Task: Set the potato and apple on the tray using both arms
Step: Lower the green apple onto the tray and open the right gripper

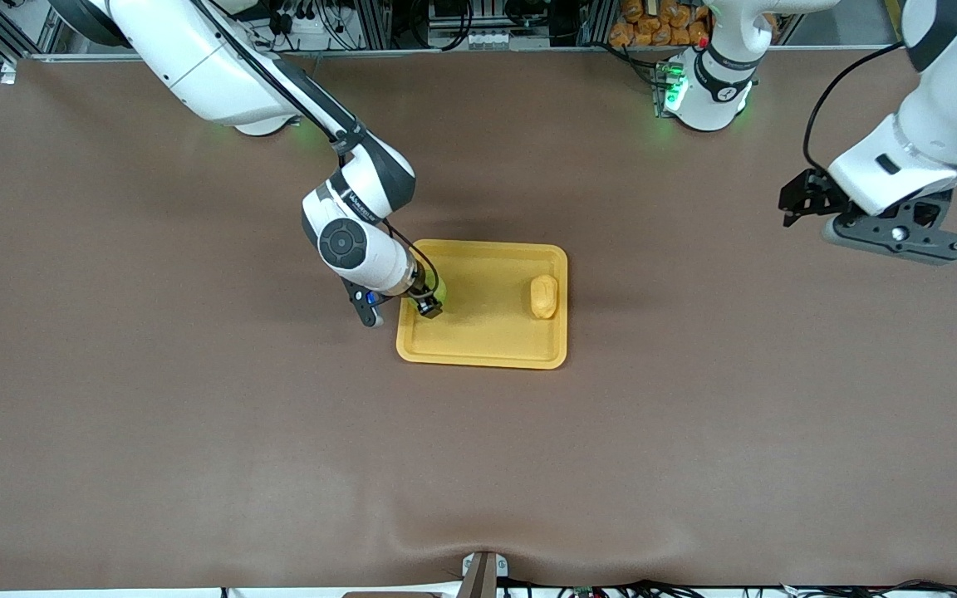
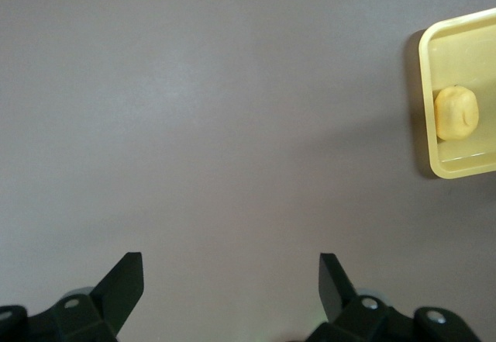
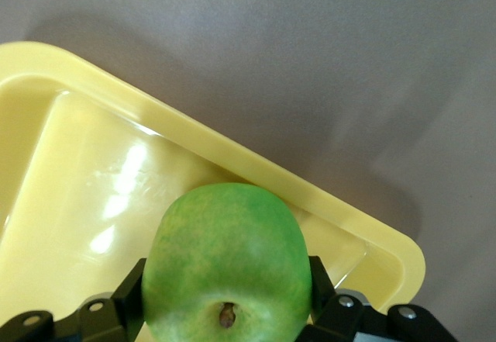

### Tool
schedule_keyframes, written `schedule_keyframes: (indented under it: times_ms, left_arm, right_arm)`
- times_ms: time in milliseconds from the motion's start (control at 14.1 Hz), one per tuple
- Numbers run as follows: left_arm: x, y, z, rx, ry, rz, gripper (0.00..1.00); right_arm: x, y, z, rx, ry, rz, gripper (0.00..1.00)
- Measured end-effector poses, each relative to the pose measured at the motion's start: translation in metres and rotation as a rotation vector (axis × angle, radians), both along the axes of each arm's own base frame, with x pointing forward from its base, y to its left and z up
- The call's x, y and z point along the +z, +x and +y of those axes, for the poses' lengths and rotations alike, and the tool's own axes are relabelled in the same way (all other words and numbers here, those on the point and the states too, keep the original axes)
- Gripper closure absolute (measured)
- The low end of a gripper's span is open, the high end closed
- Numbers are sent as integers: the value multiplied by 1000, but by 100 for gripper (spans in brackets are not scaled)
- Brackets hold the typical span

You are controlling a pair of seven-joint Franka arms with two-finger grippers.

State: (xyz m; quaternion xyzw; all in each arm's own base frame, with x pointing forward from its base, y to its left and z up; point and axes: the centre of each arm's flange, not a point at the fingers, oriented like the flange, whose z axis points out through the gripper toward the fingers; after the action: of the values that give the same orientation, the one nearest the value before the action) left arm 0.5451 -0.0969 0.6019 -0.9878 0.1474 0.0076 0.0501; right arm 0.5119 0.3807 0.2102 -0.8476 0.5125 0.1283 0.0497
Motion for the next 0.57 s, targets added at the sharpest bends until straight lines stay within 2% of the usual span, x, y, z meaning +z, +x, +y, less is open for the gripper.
schedule_keyframes:
  times_ms: [142,213,285,356,569]
  left_arm:
    - [11,-5,1,5,3,21,0]
    - [12,-7,1,9,6,37,0]
    - [12,-9,-1,8,8,46,0]
    - [11,-10,-4,2,9,50,0]
    - [11,-10,-8,-4,10,51,0]
  right_arm:
    - [-2,0,0,-3,-2,4,17]
    - [-3,0,-1,-9,-3,7,12]
    - [-4,0,-1,-15,-5,8,2]
    - [-4,1,-2,-18,-6,8,0]
    - [3,6,0,-25,0,-2,0]
